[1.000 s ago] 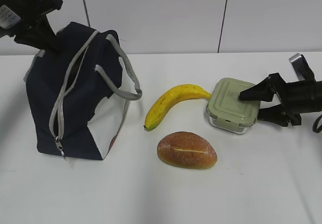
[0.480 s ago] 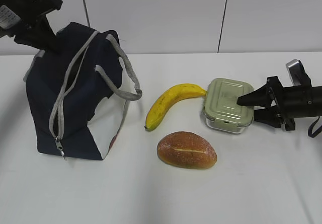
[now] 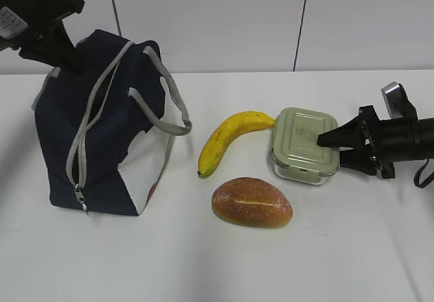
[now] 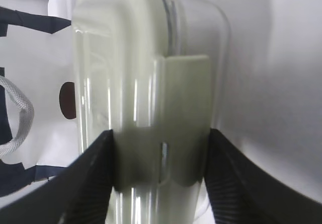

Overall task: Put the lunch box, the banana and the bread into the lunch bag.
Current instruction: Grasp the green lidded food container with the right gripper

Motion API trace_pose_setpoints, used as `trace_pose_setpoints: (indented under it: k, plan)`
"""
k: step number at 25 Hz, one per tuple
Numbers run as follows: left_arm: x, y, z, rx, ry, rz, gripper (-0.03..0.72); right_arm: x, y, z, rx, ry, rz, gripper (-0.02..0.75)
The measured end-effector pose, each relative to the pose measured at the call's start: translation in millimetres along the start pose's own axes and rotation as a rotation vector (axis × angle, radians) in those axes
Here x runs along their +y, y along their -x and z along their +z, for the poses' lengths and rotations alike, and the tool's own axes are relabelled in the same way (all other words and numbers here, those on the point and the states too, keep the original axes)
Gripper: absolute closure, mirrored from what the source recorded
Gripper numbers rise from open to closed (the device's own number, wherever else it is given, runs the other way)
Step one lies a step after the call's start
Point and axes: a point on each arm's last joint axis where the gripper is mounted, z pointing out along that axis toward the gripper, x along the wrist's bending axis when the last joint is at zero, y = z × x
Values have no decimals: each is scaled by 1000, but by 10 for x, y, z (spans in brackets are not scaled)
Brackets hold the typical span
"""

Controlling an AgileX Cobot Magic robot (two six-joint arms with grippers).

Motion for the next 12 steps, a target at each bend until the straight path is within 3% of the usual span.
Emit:
trace_pose_setpoints:
  k: [6,12]
  plan:
    - [0,1,0,-1,0,0,691,20,-57,-33,-8,-9,-34,349]
    - [4,35,0,-39,5,-16,691,76,-329,-181,-20,-10,-88,350]
